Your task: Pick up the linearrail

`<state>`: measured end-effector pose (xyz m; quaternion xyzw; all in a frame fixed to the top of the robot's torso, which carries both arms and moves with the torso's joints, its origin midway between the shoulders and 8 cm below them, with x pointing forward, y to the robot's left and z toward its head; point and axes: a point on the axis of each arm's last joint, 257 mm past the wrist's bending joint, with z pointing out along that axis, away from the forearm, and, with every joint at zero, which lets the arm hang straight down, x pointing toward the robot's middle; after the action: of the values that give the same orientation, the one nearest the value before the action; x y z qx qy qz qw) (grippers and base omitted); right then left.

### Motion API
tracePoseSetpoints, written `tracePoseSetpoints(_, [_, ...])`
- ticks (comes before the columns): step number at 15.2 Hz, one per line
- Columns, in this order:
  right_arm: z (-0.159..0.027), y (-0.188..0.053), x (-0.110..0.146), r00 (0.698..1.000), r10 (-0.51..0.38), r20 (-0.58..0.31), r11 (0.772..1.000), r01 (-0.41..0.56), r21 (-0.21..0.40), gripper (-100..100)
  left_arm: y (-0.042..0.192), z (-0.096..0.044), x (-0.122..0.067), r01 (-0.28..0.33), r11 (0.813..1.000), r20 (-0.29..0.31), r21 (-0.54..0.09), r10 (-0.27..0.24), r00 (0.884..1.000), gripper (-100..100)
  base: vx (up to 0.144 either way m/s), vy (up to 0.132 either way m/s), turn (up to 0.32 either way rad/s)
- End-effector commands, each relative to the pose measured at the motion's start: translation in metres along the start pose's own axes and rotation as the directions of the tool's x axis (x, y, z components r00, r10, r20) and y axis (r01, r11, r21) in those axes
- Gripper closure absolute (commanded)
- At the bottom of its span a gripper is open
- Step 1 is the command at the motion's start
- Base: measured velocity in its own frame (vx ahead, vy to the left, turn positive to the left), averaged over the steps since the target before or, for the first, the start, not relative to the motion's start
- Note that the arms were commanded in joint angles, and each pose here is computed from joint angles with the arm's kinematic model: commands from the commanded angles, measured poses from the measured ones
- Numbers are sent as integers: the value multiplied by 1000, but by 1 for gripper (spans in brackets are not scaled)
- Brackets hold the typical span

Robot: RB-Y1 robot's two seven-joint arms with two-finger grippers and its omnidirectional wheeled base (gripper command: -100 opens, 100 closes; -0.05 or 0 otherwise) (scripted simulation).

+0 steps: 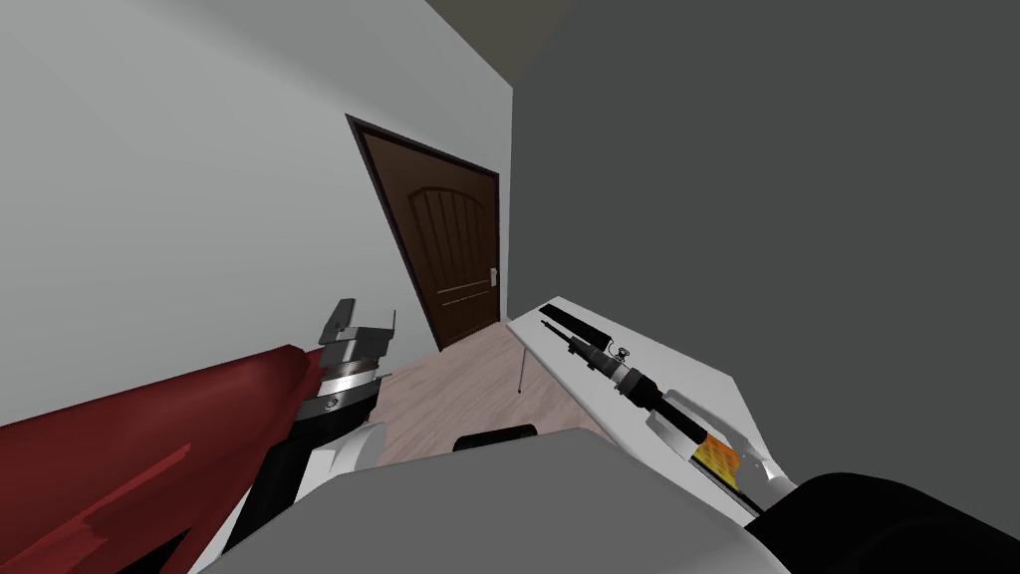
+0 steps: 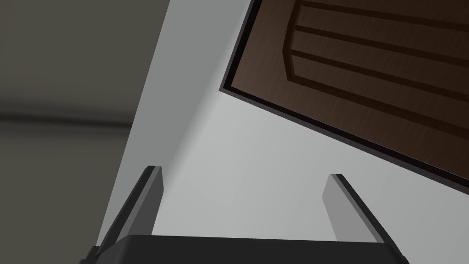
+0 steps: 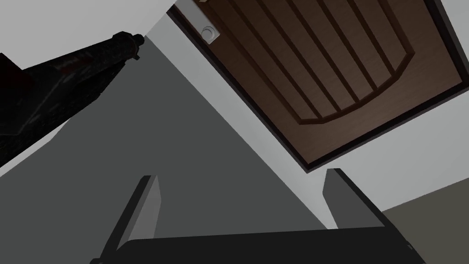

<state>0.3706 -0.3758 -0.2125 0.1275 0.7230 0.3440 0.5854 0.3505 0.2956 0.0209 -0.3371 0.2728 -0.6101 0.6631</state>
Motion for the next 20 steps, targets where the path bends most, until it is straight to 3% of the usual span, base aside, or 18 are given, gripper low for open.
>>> tracePoseSetpoints(1, [-4, -6, 0, 999, -27, -30, 1000, 28, 11, -100, 0, 0, 0, 0, 1000, 0, 0, 0, 1000, 0, 41, 16, 42])
tracePoseSetpoints(2, [-14, -24, 6, 997, -44, -69, 998, 48, 46, -100, 0, 0, 0, 0, 1000, 0, 0, 0, 1000, 0, 54, 12, 113])
tracePoseSetpoints(4, [-14, -24, 2, 994, -69, -89, 996, 73, 44, -100, 0, 0, 0, 0, 1000, 0, 0, 0, 1000, 0, 56, 11, 81])
tracePoseSetpoints(5, [-25, -41, 9, 988, -81, -129, 993, 92, 78, -100, 0, 0, 0, 0, 1000, 0, 0, 0, 1000, 0, 58, 23, 125])
tracePoseSetpoints(10, [-38, -58, 5, 967, -141, -212, 981, 165, 102, -100, 0, 0, 0, 0, 1000, 0, 0, 0, 1000, 0, 54, 17, 85])
tracePoseSetpoints(11, [-52, -75, 10, 954, -151, -259, 973, 190, 132, -100, 0, 0, 0, 0, 1000, 0, 0, 0, 1000, 0, 53, 20, 135])
tracePoseSetpoints(13, [-52, -75, 6, 946, -170, -275, 969, 211, 127, -100, 0, 0, 0, 0, 1000, 0, 0, 0, 1000, 0, 57, 14, 90])
tracePoseSetpoints(14, [-67, -90, 10, 929, -178, -324, 959, 237, 154, -100, 0, 0, 0, 0, 1000, 0, 0, 0, 1000, 0, 63, 13, 120])
tracePoseSetpoints(16, [-67, -91, 6, 921, -195, -338, 955, 257, 149, -100, 0, 0, 0, 0, 1000, 0, 0, 0, 1000, 0, 57, 16, 87])
tracePoseSetpoints(17, [-84, -106, 11, 901, -197, -387, 944, 281, 173, -100, 0, 0, 0, 0, 1000, 0, 0, 0, 1000, 0, 64, 27, 134])
tracePoseSetpoints(19, [-83, -106, 6, 891, -213, -401, 939, 300, 167, -100, 0, 0, 0, 0, 1000, 0, 0, 0, 1000, 0, 64, 15, 83])
tracePoseSetpoints(20, [-101, -120, 10, 865, -215, -454, 926, 328, 187, -100, 0, 0, 0, 0, 1000, 0, 0, 0, 1000, 0, 59, 13, 108])
